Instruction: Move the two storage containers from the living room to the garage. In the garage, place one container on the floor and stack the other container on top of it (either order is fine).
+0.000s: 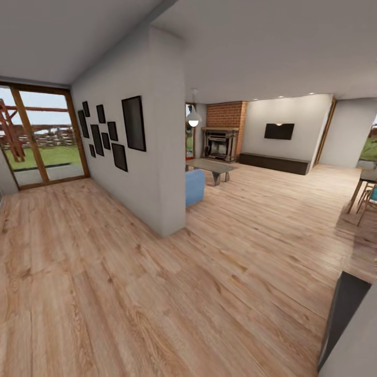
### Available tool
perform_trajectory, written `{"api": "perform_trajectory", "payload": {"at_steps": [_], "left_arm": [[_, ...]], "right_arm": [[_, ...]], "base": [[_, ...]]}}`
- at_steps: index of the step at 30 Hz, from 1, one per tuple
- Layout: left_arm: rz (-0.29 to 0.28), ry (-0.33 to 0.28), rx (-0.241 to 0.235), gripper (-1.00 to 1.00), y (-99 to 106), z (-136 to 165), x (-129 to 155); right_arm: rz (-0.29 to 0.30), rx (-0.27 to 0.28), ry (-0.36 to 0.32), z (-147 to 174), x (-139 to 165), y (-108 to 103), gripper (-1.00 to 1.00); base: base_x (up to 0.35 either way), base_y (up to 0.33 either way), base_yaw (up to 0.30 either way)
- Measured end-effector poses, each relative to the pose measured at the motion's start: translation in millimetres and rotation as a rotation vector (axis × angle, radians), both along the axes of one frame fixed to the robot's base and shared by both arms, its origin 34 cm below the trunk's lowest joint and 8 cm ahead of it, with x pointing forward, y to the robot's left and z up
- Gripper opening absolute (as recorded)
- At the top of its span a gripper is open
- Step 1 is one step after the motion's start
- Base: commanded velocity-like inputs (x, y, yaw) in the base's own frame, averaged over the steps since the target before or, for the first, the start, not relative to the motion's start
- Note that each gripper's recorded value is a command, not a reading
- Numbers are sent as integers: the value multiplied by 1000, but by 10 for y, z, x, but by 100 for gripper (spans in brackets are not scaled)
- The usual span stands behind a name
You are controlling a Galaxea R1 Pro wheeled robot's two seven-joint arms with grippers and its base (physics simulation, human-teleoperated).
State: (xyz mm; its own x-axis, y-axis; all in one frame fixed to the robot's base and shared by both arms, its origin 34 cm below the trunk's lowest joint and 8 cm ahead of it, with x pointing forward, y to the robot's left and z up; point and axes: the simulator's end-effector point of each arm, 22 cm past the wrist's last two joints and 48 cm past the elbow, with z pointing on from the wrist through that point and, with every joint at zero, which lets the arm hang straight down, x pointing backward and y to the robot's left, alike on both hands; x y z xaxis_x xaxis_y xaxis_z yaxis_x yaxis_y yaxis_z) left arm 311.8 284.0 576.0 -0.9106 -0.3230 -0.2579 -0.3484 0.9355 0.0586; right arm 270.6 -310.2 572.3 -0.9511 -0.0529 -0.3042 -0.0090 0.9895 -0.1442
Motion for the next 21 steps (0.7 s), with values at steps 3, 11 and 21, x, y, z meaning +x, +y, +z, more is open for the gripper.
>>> {"api": "perform_trajectory", "payload": {"at_steps": [3, 11, 21], "left_arm": [[-2, 0, -1, 100, -12, 0, 1], [2, 1, -3, 100, -18, -2, -6], [2, 3, 0, 100, 6, -2, -11]], "right_arm": [[8, 2, 3, -3, -4, 15, 100], [17, 7, 7, -7, -11, 29, 100], [19, 9, 8, -8, -11, 31, 100]], "base": [[323, 0, -238], [323, 0, -288], [323, 0, -250]]}}
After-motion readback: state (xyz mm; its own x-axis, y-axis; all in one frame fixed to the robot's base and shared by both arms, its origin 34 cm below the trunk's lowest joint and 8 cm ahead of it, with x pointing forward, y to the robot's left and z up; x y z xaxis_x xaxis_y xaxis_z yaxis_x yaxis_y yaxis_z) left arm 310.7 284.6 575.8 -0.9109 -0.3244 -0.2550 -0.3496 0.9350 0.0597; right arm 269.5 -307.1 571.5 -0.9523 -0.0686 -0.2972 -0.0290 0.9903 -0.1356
